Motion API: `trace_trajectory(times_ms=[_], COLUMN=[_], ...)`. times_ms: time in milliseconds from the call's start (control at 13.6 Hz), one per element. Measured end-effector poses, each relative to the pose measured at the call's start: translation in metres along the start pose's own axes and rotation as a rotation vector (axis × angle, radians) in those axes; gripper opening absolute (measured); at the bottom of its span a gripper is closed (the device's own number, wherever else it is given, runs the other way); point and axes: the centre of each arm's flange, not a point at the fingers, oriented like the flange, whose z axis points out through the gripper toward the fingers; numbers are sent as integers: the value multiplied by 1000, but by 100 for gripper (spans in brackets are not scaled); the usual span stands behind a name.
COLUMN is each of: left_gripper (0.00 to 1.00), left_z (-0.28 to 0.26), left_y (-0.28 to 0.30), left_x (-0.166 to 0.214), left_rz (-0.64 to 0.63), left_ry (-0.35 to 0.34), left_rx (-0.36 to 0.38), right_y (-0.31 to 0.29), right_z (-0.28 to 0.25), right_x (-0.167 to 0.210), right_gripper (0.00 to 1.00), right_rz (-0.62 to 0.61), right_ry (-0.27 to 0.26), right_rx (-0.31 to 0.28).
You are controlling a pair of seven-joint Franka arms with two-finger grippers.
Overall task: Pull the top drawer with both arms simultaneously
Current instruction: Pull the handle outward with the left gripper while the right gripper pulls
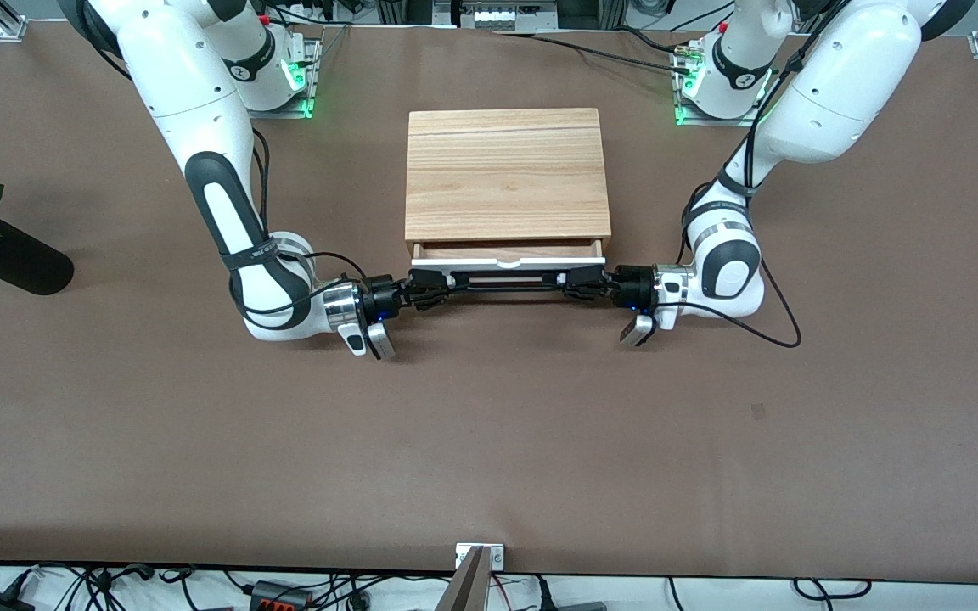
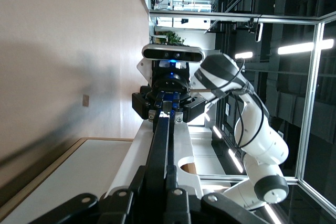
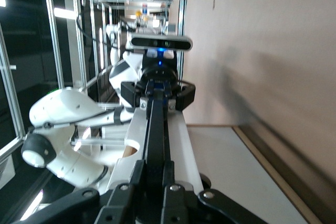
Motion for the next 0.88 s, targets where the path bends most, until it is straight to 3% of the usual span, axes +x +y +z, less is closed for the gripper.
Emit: trace_trajectory(times_ms=[293, 660, 880], left_gripper=[19, 19, 19], left_z=[-6, -10, -10], left_y=[0, 1, 2], left_x=[8, 15, 18], left_rz=[2, 6, 11], left_ry=[13, 25, 29], left_rx=[2, 2, 8], right_y=[-1, 2, 2], right_z=[3, 6, 5], right_x=[6, 8, 10], right_gripper=[17, 17, 17], right_rz=[-2, 6, 5], right_ry=[44, 104, 115], right_rx=[-13, 12, 12])
